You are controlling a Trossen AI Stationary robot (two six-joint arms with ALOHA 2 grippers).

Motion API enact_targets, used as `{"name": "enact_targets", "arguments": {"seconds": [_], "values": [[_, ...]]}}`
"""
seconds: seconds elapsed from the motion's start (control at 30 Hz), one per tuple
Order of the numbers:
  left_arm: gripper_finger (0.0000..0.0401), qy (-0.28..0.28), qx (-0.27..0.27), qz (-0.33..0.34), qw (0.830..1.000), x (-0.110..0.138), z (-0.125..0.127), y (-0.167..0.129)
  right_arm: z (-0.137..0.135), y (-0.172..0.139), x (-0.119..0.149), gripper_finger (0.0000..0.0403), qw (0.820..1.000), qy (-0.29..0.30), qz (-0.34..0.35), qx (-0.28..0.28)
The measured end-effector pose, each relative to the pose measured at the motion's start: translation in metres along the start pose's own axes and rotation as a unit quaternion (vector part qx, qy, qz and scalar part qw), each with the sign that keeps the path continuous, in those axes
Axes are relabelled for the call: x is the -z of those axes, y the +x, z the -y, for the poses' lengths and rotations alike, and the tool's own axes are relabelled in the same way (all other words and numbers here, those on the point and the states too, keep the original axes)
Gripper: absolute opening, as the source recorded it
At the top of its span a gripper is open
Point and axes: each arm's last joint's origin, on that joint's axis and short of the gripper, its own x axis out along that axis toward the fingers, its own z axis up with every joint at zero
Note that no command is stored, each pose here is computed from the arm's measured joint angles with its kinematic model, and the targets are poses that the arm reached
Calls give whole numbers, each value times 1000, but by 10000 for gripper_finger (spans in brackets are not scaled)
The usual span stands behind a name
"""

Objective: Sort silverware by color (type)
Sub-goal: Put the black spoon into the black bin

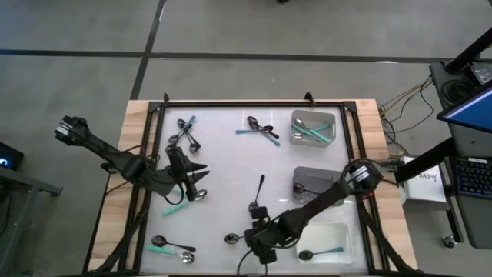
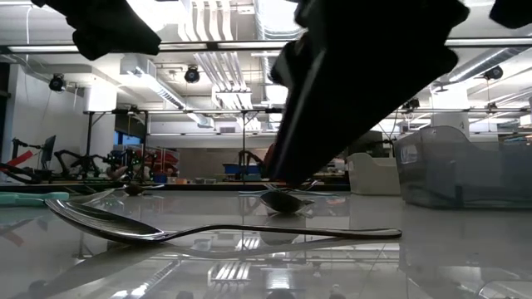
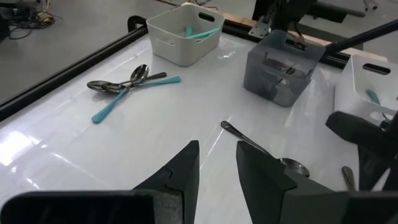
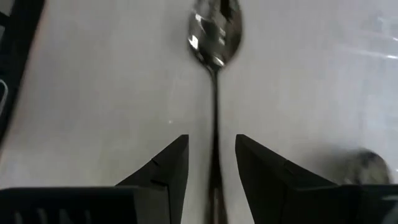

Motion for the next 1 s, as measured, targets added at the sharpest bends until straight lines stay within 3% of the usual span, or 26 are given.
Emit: {"name": "enact_targets", "arguments": {"seconds": [0.33, 0.6, 1.0], "values": [[90, 4, -2, -1, 1000, 1, 1, 1, 1, 22, -11, 121, 1000, -24, 3, -1], [90, 59, -43, 13, 997, 4, 2, 5, 15, 31, -14, 110, 1000, -8, -1, -16], [90, 60, -49, 19, 997, 3, 2, 5, 26, 35, -11, 70, 998, 25, -17, -46]]}}
